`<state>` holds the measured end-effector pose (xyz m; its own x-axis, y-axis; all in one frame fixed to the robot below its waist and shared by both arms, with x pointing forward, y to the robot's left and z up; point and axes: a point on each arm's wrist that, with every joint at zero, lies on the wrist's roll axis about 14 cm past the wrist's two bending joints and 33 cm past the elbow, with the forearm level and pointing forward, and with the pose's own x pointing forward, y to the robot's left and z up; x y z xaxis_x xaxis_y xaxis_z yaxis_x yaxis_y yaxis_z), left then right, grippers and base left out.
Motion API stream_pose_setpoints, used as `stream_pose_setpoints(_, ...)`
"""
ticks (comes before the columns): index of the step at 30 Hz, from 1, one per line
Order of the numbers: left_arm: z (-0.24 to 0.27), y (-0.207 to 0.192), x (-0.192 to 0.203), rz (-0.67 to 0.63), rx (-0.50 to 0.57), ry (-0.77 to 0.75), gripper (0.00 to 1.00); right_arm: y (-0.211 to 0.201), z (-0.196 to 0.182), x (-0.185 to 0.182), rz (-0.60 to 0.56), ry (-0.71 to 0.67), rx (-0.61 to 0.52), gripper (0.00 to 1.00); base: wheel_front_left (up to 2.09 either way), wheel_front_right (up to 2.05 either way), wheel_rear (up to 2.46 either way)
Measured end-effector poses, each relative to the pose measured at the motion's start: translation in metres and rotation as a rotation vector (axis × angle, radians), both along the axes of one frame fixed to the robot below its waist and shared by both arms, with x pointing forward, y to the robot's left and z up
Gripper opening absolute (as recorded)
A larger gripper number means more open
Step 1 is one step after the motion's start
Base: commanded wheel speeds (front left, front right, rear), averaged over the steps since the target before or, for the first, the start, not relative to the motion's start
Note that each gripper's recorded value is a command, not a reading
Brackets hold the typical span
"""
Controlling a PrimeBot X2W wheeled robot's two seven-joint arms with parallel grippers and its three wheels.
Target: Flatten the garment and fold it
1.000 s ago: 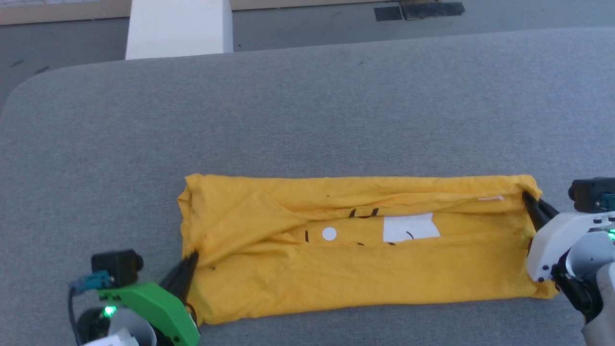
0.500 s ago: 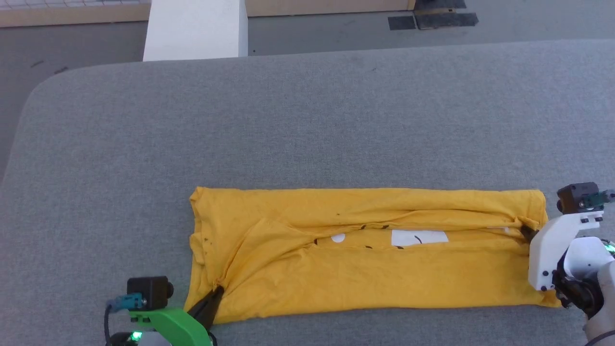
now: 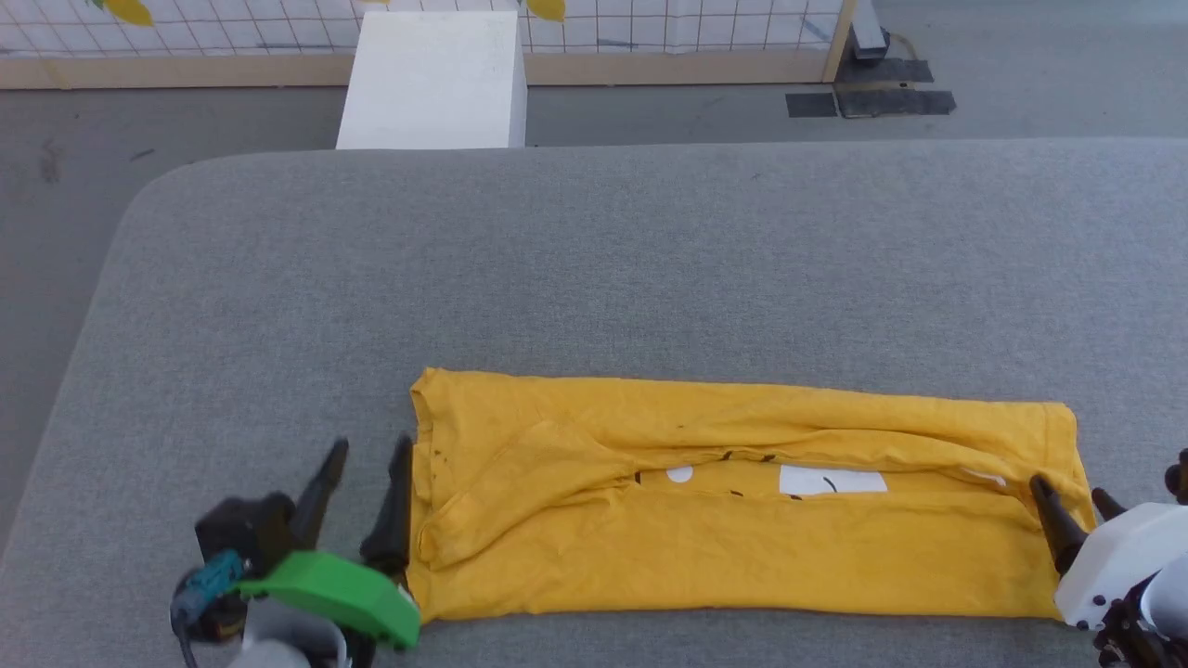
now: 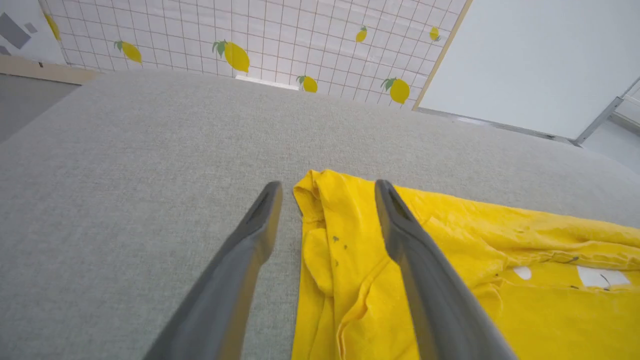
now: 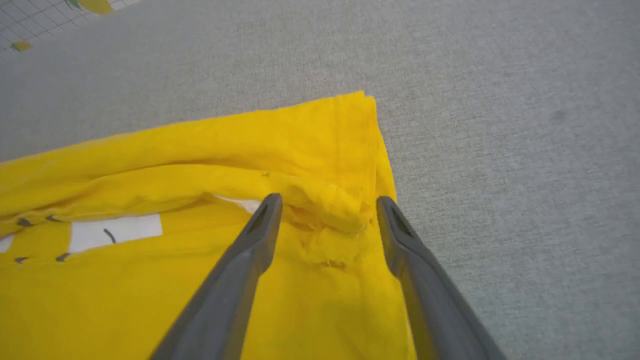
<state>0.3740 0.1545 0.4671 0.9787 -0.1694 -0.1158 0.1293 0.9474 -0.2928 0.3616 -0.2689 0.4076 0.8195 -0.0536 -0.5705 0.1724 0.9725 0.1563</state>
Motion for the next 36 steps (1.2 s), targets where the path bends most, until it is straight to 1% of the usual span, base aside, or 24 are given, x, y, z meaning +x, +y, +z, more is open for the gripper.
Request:
stream_pose_setpoints(3,0.024,0.005,0.016,0.024,0.051,-0.101,1.0,0.0,0.014,0.004,-0.036,-0.077,0.01,1.0,0.0,0.0,0.0)
stream_pose_setpoints(5,0.043,0.008,0.027,0.047,0.084,-0.174,1.0,-0.001,0.018,0.005,-0.058,-0.103,0.008,1.0,0.0,0.0,0.0)
stream_pose_setpoints(8,0.063,0.01,0.038,0.074,0.131,-0.254,1.0,-0.006,0.017,0.003,-0.092,-0.106,0.012,1.0,0.0,0.0,0.0)
stream_pose_setpoints(13,0.076,0.016,0.047,0.126,0.17,-0.305,1.0,-0.015,0.01,0.006,-0.161,-0.076,0.052,1.0,0.0,0.0,0.0)
stream_pose_setpoints(16,0.076,0.017,0.049,0.134,0.17,-0.308,1.0,-0.02,0.001,0.007,-0.197,-0.032,0.082,1.0,0.0,0.0,0.0)
stream_pose_setpoints(20,0.071,0.017,0.051,0.133,0.164,-0.298,1.0,-0.02,-0.018,0.002,-0.219,0.075,0.114,1.0,0.0,0.0,0.0)
stream_pose_setpoints(22,0.068,0.017,0.051,0.133,0.162,-0.293,1.0,-0.017,-0.03,-0.003,-0.208,0.151,0.115,1.0,0.0,0.0,0.0)
stream_pose_setpoints(26,0.067,0.018,0.05,0.137,0.153,-0.29,1.0,-0.009,-0.037,-0.003,-0.165,0.244,0.106,1.0,0.0,0.0,0.0)
stream_pose_setpoints(27,0.067,0.018,0.05,0.137,0.149,-0.29,1.0,-0.007,-0.038,-0.003,-0.15,0.27,0.107,0.63,0.0,0.0,0.0)
stream_pose_setpoints(28,0.067,0.019,0.049,0.139,0.153,-0.291,1.0,-0.005,-0.039,-0.004,-0.133,0.29,0.104,0.45,0.0,0.0,0.0)
stream_pose_setpoints(29,0.067,0.019,0.049,0.138,0.159,-0.292,1.0,-0.002,-0.038,-0.004,-0.119,0.303,0.102,0.25,0.0,0.0,0.0)
stream_pose_setpoints(30,0.067,0.02,0.049,0.14,0.161,-0.291,1.0,0.0,-0.038,-0.003,-0.109,0.309,0.101,0.14,0.0,0.0,0.0)
stream_pose_setpoints(31,0.066,0.02,0.049,0.139,0.162,-0.291,1.0,0.002,-0.037,-0.002,-0.101,0.306,0.106,0.0,0.0,0.0,0.0)
stream_pose_setpoints(36,0.062,0.019,0.049,0.137,0.157,-0.28,1.0,0.009,-0.035,-0.003,-0.084,0.3,0.105,0.0,0.0,0.0,0.0)
